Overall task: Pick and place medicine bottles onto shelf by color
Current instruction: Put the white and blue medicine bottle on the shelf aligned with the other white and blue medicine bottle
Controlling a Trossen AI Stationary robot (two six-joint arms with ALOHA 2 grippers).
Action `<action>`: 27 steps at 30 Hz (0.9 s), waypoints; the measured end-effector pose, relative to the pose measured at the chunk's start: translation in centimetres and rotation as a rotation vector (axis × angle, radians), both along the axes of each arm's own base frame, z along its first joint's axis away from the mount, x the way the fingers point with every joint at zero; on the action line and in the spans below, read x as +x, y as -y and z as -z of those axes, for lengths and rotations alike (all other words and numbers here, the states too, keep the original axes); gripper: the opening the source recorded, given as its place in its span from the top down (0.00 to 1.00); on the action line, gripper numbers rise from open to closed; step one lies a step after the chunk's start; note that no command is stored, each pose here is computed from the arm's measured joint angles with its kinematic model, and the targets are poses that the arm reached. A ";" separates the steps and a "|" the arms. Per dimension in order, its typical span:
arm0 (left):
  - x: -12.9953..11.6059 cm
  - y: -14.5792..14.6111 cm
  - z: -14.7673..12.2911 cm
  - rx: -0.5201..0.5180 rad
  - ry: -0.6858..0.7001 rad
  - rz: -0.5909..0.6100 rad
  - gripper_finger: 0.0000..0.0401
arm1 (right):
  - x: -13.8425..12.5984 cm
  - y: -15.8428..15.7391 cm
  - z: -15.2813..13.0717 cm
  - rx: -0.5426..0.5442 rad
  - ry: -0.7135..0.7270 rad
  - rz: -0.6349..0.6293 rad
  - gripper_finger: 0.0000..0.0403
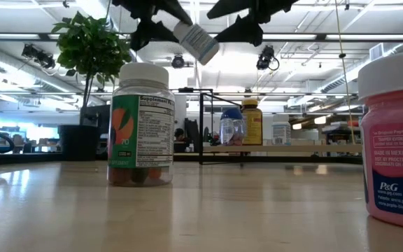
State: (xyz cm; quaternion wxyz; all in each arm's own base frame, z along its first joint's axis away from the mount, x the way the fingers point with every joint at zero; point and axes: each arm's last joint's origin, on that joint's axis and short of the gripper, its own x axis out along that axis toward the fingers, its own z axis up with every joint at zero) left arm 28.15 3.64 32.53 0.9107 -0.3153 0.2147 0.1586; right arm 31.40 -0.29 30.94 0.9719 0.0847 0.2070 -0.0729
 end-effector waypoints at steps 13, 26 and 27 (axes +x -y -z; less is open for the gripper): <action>1.3 0.2 1.0 -0.035 0.001 0.026 0.53 | 0.1 0.3 -0.2 -0.058 0.017 0.006 0.17; 1.8 0.2 0.2 -0.014 0.098 0.035 0.53 | 1.0 0.4 1.0 -0.089 -0.014 -0.002 0.17; 1.7 0.2 0.2 -0.016 0.092 0.036 0.52 | 1.0 0.5 1.0 -0.090 -0.017 0.000 0.17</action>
